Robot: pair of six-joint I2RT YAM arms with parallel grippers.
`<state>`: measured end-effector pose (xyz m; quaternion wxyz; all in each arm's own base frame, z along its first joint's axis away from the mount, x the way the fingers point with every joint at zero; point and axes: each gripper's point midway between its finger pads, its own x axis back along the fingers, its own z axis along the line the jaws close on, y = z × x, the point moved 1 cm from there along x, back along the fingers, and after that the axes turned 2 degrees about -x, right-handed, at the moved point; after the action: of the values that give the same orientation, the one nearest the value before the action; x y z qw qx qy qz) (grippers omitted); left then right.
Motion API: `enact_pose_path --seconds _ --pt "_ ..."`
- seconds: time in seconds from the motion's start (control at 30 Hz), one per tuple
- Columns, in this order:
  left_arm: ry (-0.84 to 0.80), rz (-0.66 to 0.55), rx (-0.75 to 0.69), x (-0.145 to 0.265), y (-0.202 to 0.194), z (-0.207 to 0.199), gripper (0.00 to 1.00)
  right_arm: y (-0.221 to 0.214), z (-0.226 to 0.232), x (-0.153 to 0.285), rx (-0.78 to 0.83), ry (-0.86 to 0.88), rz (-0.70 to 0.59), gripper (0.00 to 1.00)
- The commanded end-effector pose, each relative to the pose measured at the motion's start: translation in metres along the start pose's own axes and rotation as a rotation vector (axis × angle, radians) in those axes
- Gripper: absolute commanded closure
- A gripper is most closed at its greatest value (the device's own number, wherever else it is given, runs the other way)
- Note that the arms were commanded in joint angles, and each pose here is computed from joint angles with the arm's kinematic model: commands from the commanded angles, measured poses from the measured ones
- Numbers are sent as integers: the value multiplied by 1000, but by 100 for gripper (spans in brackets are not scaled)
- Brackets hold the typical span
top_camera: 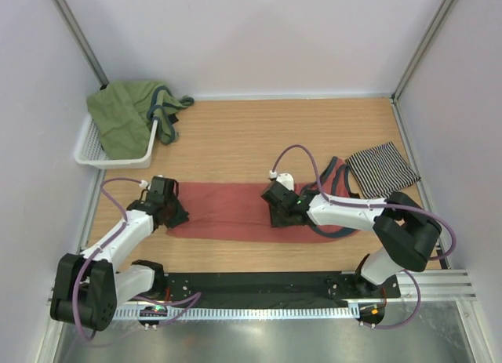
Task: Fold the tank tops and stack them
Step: Fold the tank top
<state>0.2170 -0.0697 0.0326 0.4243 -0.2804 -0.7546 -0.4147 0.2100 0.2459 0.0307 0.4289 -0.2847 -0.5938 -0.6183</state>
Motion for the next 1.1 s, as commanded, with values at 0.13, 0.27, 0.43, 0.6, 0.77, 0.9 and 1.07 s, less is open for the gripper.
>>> enact_pose_path --seconds 0.13,0.27,0.43,0.6,0.77,0.9,1.07 --pt "41 -116 -5 20 29 -1 76 14 -13 17 -28 -61 -77 52" --pt "71 -119 19 16 32 5 72 31 -20 17 -24 -125 -116 46" --pt "109 -146 91 12 36 18 73 29 -31 -6 -36 -179 -74 47" --pt "75 -235 164 27 53 17 72 16 1 -37 -15 -74 10 49" --pt "24 -286 137 44 74 0 63 22 58 -43 118 -25 4 49" --pt "6 -257 92 45 83 -13 41 33 60 -34 107 -34 -37 45" --pt "17 -222 45 32 89 -22 37 44 42 9 45 -30 -105 36"
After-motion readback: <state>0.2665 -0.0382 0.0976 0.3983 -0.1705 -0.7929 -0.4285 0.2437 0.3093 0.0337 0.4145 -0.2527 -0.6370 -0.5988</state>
